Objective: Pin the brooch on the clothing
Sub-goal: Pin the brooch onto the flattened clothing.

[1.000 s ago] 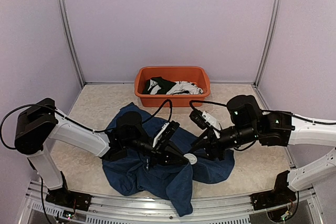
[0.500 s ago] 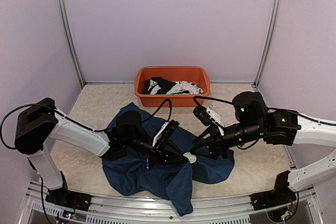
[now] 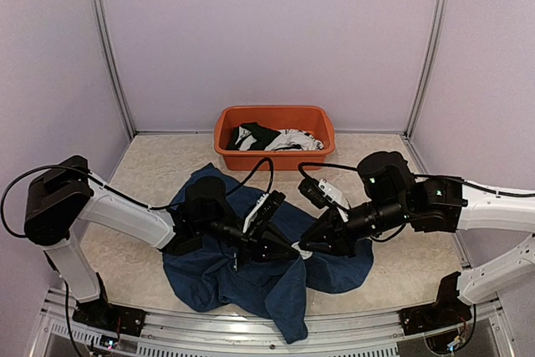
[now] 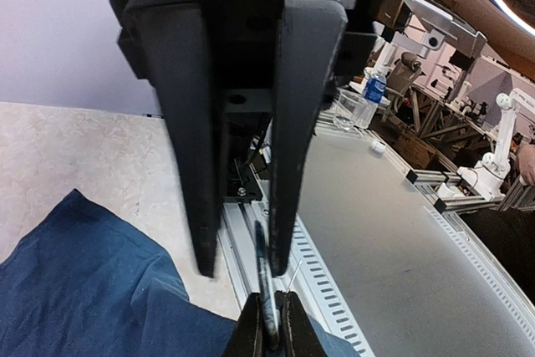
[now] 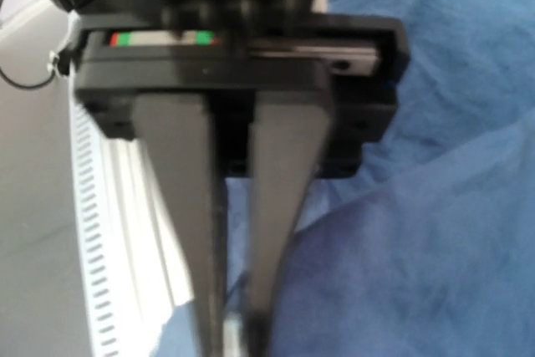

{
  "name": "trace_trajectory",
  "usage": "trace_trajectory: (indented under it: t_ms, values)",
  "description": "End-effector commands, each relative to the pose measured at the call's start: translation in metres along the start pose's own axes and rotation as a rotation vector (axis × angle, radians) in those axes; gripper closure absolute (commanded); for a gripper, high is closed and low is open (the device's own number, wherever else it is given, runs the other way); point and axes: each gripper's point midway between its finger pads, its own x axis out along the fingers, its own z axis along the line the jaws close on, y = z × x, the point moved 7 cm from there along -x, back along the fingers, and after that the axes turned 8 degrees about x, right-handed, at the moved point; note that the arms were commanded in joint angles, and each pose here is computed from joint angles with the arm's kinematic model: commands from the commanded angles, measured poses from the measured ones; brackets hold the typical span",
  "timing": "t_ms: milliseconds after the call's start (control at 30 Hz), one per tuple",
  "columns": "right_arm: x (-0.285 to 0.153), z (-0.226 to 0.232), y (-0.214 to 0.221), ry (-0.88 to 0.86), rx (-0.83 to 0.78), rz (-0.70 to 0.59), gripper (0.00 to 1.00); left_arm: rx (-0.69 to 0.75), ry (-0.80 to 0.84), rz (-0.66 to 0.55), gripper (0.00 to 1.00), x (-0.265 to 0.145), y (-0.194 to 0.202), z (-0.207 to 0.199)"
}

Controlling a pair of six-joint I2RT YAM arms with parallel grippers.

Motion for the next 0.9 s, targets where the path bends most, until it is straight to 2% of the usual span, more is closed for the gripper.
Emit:
trace_trajectory:
  t_ms: [0, 33, 433, 567, 867]
  values:
    - [0.002, -0.003, 0.0, 0.025, 0.0, -0.003, 0.92, 0.009, 0.005, -0.01, 0.93, 0.003, -0.005, 0.004]
    - [0.002, -0.003, 0.0, 0.026, 0.002, -0.004, 1.0, 0.007, 0.002, -0.01, 0.91, 0.002, -0.004, 0.004]
    - [-0.009, -0.005, 0.001, 0.032, 0.112, -0.091, 1.0, 0.061, -0.099, -0.01, 0.64, -0.014, -0.01, 0.005]
    - [-0.007, -0.003, 0.004, -0.014, 0.152, -0.106, 1.0, 0.102, -0.129, 0.036, 0.59, -0.014, -0.013, 0.005]
    - [-0.007, -0.002, 0.003, -0.084, 0.195, -0.148, 1.0, 0.188, -0.109, 0.072, 0.53, -0.004, -0.022, -0.001]
